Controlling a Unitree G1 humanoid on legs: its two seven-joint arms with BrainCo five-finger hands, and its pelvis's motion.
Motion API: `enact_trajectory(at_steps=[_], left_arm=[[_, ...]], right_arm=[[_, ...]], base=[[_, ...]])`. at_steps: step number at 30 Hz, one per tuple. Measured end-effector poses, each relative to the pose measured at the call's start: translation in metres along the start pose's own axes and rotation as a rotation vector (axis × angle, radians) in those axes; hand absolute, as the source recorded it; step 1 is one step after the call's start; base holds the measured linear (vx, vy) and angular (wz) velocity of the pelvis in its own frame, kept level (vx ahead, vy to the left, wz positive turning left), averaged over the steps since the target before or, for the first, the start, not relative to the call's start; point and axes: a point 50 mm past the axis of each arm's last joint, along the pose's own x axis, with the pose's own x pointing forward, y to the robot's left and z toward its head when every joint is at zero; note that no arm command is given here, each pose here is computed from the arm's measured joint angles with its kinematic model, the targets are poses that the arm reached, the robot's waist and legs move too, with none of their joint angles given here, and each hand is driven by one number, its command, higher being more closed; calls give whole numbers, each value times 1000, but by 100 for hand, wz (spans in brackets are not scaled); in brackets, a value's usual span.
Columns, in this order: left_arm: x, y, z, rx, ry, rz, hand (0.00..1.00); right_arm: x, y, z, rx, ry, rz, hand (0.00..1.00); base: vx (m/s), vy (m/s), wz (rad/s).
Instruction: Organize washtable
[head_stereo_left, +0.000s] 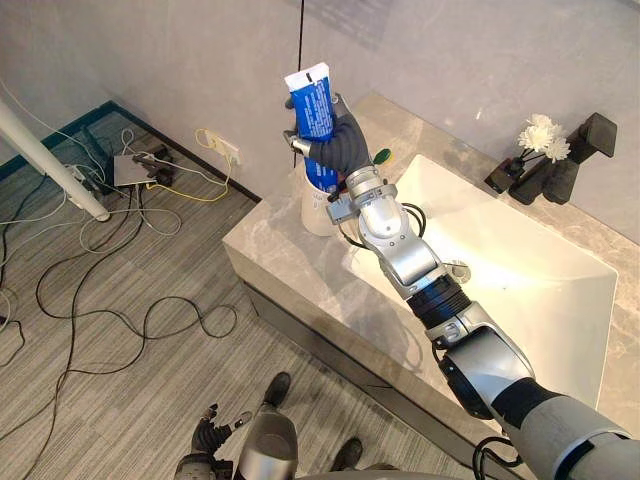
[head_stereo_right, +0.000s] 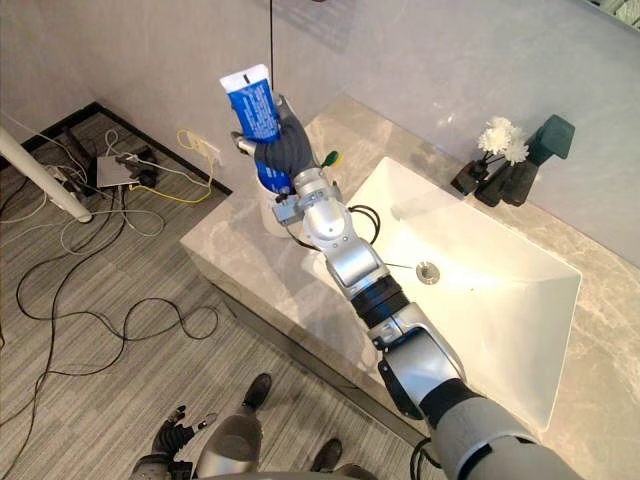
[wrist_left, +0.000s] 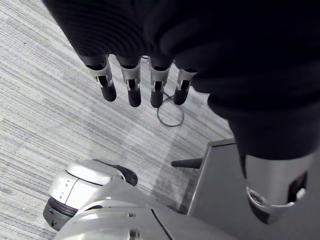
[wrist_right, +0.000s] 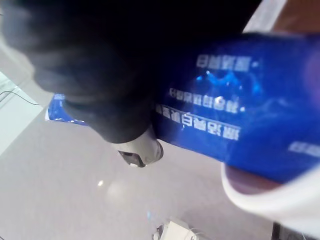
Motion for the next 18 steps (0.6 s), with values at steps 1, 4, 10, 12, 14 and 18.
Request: enact_trajectory(at_steps=[1, 4, 10, 12, 14, 18], left_arm=[[0, 0, 0, 0, 0, 0, 0], [0, 0, 0, 0, 1, 0, 0], [0, 0, -1, 0, 2, 0, 0], [0, 0, -1, 1, 2, 1, 0], [0, 0, -1, 1, 2, 1, 0], [0, 1, -1, 2, 4, 2, 0]], right_arm=[[0, 0, 0, 1, 1, 0, 0], [-1, 0, -1, 1, 4, -1, 0], [-2, 0, -2, -1, 6, -1, 0], [-3, 0, -3, -5, 11, -1, 0], [-3, 1, -4, -4, 11, -1, 0], [-4, 1, -5, -5, 16, -1, 0]], base=[[0, 0, 0], [0, 0, 0], [0, 0, 0], [0, 0, 0], [0, 0, 0], [0, 0, 0]])
